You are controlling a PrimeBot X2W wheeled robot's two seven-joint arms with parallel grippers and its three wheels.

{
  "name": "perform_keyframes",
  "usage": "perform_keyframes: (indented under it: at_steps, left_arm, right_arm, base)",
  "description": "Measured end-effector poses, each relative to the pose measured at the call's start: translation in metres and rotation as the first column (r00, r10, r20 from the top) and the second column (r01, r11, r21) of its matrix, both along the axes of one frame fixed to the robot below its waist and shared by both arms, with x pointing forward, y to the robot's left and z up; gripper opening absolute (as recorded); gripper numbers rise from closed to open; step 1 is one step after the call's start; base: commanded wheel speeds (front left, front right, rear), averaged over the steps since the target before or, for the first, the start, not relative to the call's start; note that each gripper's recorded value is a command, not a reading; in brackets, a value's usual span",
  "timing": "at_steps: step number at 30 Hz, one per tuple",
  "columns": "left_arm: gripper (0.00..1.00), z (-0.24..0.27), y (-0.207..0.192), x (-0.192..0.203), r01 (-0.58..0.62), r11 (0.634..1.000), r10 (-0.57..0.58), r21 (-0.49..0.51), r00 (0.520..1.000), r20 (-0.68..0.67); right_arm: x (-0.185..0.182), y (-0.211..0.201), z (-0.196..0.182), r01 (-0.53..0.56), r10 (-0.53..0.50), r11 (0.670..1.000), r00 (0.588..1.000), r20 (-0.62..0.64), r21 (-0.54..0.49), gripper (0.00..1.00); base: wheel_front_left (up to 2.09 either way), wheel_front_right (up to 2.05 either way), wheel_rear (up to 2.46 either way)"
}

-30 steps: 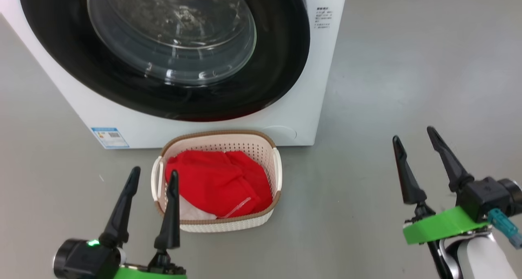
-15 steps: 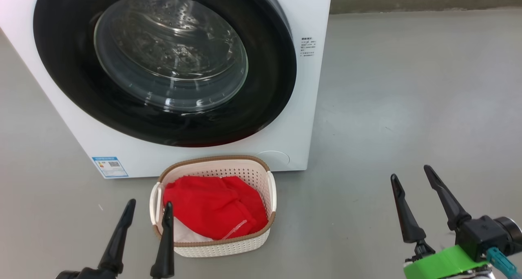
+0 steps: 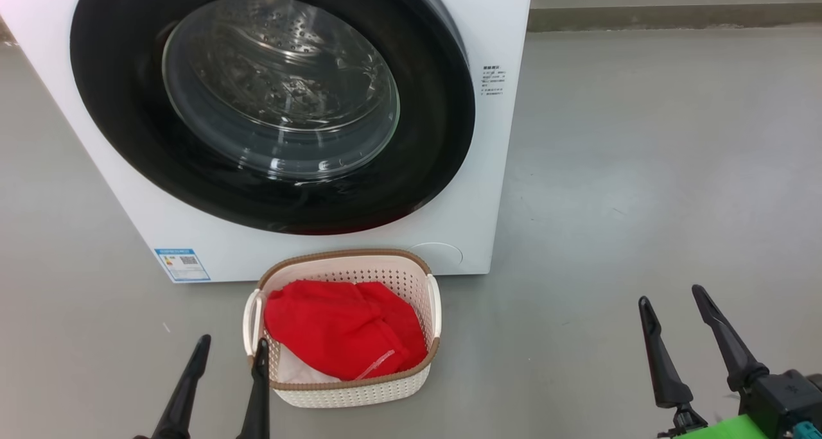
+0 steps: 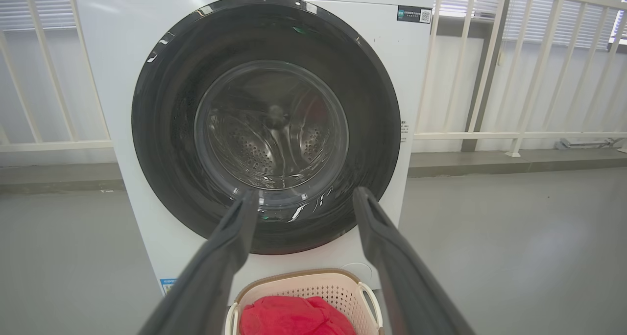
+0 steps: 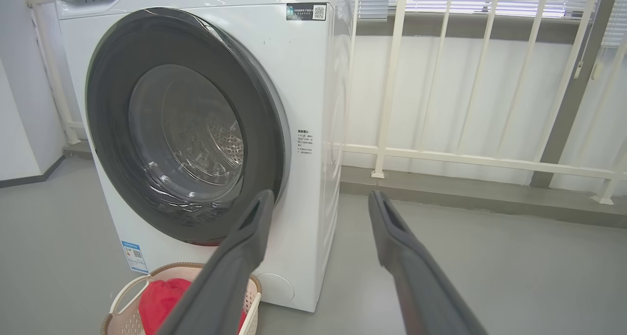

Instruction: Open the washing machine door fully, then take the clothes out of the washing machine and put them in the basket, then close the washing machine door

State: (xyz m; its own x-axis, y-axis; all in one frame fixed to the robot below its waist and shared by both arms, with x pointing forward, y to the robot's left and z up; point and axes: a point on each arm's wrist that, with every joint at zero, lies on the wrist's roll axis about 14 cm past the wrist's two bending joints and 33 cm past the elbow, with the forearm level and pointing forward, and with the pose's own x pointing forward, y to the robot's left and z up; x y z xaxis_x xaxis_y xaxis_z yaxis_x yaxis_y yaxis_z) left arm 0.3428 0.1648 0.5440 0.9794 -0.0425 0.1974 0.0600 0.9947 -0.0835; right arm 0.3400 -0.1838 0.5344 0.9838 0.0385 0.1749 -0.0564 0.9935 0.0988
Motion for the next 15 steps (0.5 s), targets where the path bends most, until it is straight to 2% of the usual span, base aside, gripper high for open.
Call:
perform_keyframes:
  at_steps: [15]
  left_arm:
    - [1.0, -0.0046, 0.0029, -0.0027, 0.001, 1.0, -0.001, 0.0, 1.0, -0.013]
  right_arm:
    - [-0.009, -0.0062, -0.0025, 0.019, -0.019, 1.0, 1.0, -0.007, 0.0, 1.0]
  base:
    - [0.0, 0.0, 0.0]
